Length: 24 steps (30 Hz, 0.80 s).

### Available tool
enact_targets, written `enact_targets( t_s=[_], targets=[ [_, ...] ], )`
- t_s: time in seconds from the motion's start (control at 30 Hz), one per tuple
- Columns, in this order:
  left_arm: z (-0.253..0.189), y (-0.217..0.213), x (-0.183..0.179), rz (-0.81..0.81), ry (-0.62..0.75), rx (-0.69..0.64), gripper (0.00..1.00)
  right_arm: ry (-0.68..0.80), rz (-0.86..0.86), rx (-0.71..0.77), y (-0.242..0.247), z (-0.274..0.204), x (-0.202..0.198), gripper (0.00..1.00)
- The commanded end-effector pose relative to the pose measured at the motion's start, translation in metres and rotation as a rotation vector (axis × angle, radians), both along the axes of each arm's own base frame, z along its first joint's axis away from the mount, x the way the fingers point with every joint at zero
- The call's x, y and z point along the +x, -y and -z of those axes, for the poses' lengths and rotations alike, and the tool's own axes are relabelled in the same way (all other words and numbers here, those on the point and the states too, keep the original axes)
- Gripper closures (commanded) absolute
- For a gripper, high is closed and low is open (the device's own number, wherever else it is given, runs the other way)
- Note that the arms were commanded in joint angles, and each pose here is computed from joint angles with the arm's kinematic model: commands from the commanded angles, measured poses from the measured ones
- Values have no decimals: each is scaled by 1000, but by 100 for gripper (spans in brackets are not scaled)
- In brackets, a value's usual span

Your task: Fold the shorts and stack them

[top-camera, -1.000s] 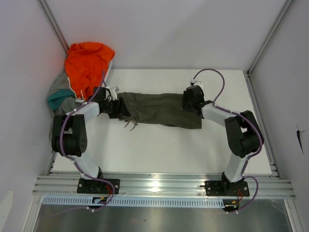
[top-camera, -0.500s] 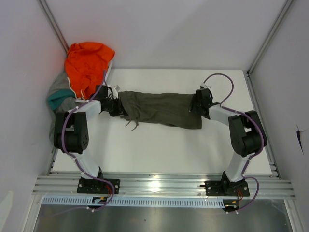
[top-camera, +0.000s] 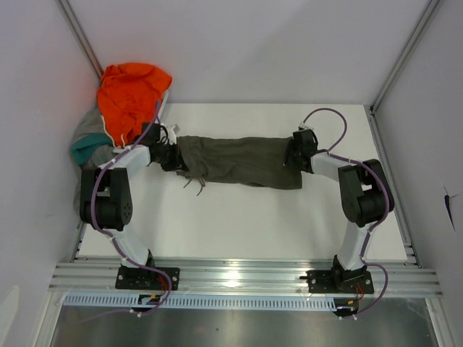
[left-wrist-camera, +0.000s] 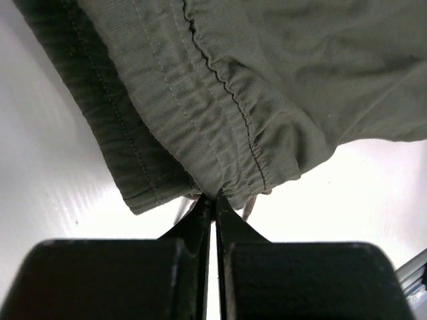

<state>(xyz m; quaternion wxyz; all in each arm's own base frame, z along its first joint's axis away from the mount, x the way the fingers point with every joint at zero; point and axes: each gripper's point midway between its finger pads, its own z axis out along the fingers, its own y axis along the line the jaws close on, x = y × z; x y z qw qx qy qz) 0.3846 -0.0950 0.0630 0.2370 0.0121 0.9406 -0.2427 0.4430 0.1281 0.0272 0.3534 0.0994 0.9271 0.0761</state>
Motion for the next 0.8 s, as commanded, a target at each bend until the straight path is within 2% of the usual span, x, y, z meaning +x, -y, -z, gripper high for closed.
enact_targets(
  t_s=[0.0,0.17,0.2,0.47,0.6,0.63,0.67,0.73,0.77],
  targets=[
    [-28,-12,6,31,73,48,100,-139,-3,-49,12,36,-20,48],
    [-33,-29,5,79,90,151,100,-158,8,-67,18,39,-20,50],
    [-33,-48,7,52,95,179,100,-155,8,-71,19,38,-18,50],
    [-16,-87,5,43,38,235,100,-158,11,-83,23,37,-16,51],
    [-10,-86,3,64,12,227,99,-155,6,-83,22,37,-16,51],
    [-9,-85,1,70,-1,218,96,-152,6,-82,22,36,-16,50],
    [-6,-83,-2,88,-27,207,80,-149,2,-82,20,35,-15,50],
    [-10,-75,-2,114,-29,165,64,-148,-2,-81,19,35,-15,50],
    [-11,-74,-4,121,-32,156,43,-147,-5,-81,18,34,-15,51]
  ],
)
